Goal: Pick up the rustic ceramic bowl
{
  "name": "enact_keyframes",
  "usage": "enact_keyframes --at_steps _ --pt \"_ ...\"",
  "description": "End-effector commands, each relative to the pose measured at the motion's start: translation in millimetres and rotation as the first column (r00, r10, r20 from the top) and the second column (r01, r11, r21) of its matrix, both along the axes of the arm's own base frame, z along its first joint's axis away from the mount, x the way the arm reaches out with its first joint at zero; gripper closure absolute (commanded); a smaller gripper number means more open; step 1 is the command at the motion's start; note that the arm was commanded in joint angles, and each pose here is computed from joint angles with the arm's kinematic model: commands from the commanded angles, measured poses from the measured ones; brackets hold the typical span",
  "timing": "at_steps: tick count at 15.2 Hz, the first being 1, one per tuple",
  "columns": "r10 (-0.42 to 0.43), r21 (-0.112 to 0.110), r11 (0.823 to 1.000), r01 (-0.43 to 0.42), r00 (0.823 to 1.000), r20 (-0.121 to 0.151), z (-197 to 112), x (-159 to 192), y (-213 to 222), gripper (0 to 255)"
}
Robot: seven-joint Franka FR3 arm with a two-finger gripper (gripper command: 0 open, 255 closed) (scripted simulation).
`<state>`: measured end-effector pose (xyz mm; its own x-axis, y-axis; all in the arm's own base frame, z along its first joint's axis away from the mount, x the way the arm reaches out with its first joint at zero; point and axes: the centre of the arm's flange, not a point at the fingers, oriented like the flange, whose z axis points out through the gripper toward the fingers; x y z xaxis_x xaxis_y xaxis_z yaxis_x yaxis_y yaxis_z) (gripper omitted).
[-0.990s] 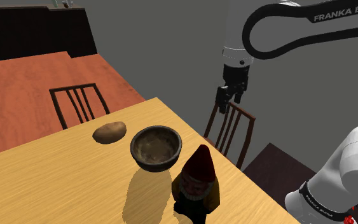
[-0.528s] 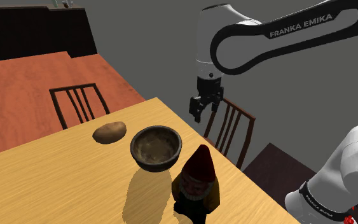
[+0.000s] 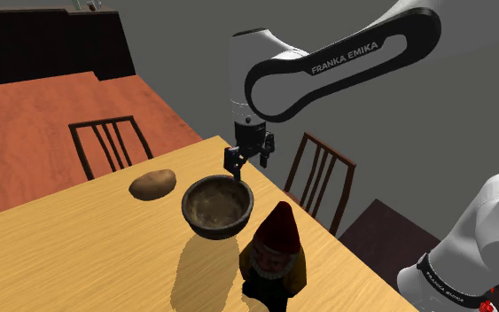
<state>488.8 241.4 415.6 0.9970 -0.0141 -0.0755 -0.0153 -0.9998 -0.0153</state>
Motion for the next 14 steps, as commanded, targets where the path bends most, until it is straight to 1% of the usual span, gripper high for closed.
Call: enact_keyframes --at_steps 1,2,9,11,12,14 --pt "-0.006 0.006 1.0 0.006 1.0 0.002 -8.2 14.6 20.9 0" --pt "-0.008 0.008 1.0 0.008 1.0 0.002 -11.7 20.2 28.3 0" --pt "-0.008 0.008 1.0 0.008 1.0 0.002 -48.7 20.2 28.3 0" --pt "-0.008 0.008 1.0 0.008 1.0 0.002 -51.7 20.2 28.3 0" --pt "-0.008 0.008 1.0 0.008 1.0 0.002 -51.8 20.6 28.5 255" --pt "-0.008 0.008 1.0 0.008 1.0 0.002 -52.0 20.8 28.6 255"
